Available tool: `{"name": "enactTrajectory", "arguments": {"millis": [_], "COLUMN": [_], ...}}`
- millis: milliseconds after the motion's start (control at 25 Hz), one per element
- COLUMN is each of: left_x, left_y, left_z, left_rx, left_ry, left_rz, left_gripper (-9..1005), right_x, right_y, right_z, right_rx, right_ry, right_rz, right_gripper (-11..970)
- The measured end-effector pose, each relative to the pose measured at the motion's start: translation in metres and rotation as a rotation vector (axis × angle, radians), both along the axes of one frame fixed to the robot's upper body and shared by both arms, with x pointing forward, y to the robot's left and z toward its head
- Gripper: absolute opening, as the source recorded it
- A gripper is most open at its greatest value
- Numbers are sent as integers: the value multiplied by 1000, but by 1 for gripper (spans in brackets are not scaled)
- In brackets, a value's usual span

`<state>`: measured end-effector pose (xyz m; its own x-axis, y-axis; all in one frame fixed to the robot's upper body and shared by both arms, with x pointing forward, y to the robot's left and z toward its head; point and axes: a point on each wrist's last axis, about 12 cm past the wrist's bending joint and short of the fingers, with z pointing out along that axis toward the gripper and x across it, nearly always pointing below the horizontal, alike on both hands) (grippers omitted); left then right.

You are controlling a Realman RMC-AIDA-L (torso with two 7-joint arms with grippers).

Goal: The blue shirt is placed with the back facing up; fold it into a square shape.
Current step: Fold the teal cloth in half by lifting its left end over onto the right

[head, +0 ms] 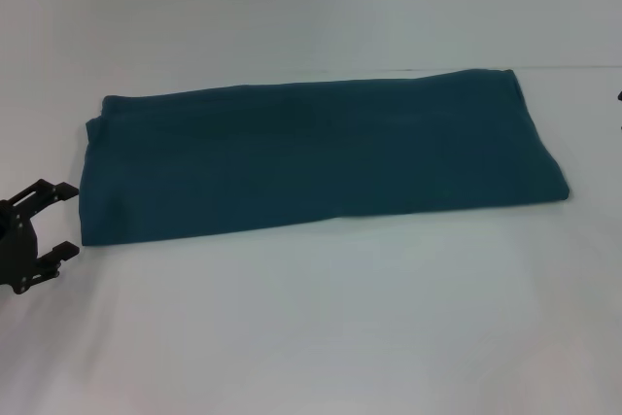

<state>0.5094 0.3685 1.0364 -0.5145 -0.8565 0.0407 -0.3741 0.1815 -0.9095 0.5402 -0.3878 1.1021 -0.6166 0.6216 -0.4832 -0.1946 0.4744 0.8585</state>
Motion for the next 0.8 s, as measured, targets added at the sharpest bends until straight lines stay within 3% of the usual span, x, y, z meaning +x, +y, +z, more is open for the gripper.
{"name": "enactTrajectory", "arguments": {"millis": [800], "left_x": [7], "left_y": [-6], "left_z": [-5], "left_rx": [13], "left_ry": [33], "left_rz": [9], "left_gripper": [884], "right_x": [2], "right_y": [1], "right_z": [0], "right_rx": [5], "right_ry": [-5], "right_rz": [-10], "right_gripper": [747]}}
